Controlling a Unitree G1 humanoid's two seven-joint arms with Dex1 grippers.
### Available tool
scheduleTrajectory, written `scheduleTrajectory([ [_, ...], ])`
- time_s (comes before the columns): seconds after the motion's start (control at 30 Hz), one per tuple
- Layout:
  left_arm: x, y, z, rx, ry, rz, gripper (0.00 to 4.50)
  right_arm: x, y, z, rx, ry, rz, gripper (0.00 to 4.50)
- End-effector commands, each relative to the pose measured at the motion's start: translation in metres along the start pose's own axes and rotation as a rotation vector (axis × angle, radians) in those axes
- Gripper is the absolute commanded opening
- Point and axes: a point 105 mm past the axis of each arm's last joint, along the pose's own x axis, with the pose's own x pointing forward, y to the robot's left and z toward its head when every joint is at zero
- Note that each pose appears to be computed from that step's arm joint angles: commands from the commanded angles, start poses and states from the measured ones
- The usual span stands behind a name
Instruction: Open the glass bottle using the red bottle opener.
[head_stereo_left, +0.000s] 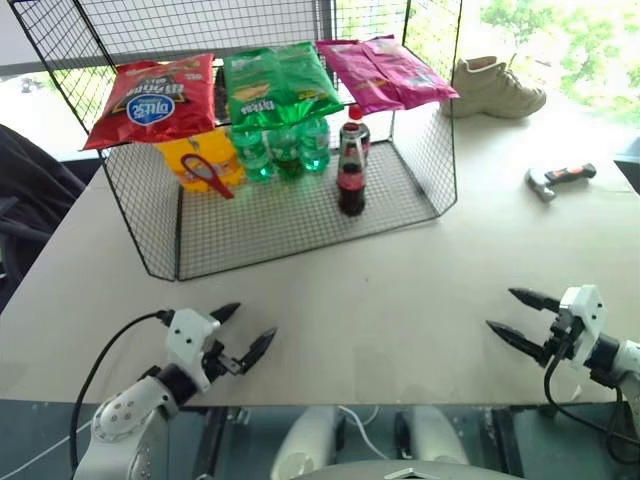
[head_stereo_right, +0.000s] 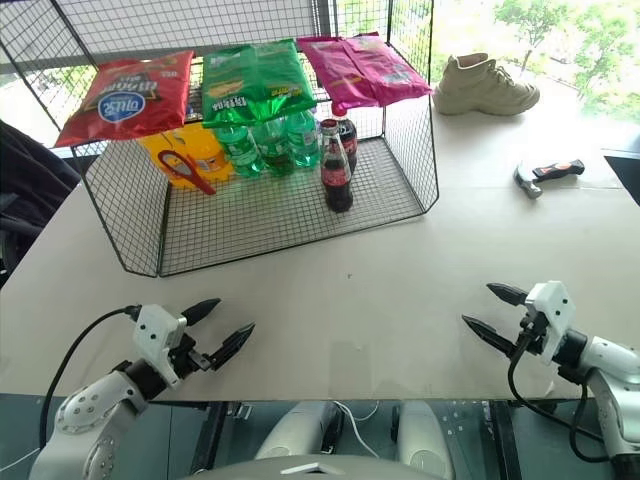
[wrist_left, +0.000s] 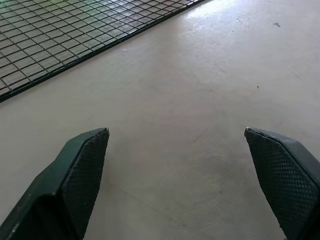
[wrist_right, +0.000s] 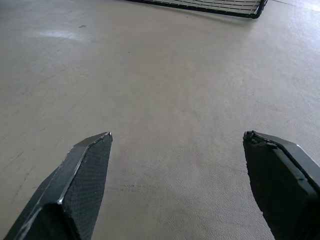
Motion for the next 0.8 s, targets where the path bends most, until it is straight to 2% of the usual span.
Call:
scheduleTrajectory([
  [0.03,0.001,0.01,0.015,0.029,-0.055,0.046,4.5,0.004,0.004,0.011,-0.038,-0.041,0.02,4.2],
  [0.23,0.018,0.032,0.037,0.043,-0.145,0.203,4.5,0.026,0.025,0.036,-0.036,-0.134,0.073,4.2],
  [0.47,0.039,0.07,0.083,0.009,-0.322,0.466,4.5,0.064,0.063,0.092,-0.056,-0.325,0.139,4.2],
  [0.67,0.045,0.093,0.112,0.015,-0.394,0.602,4.5,0.08,0.084,0.131,-0.07,-0.454,0.141,4.2],
  [0.8,0.045,0.106,0.129,0.02,-0.425,0.667,4.5,0.086,0.099,0.146,-0.133,-0.493,0.165,4.2],
])
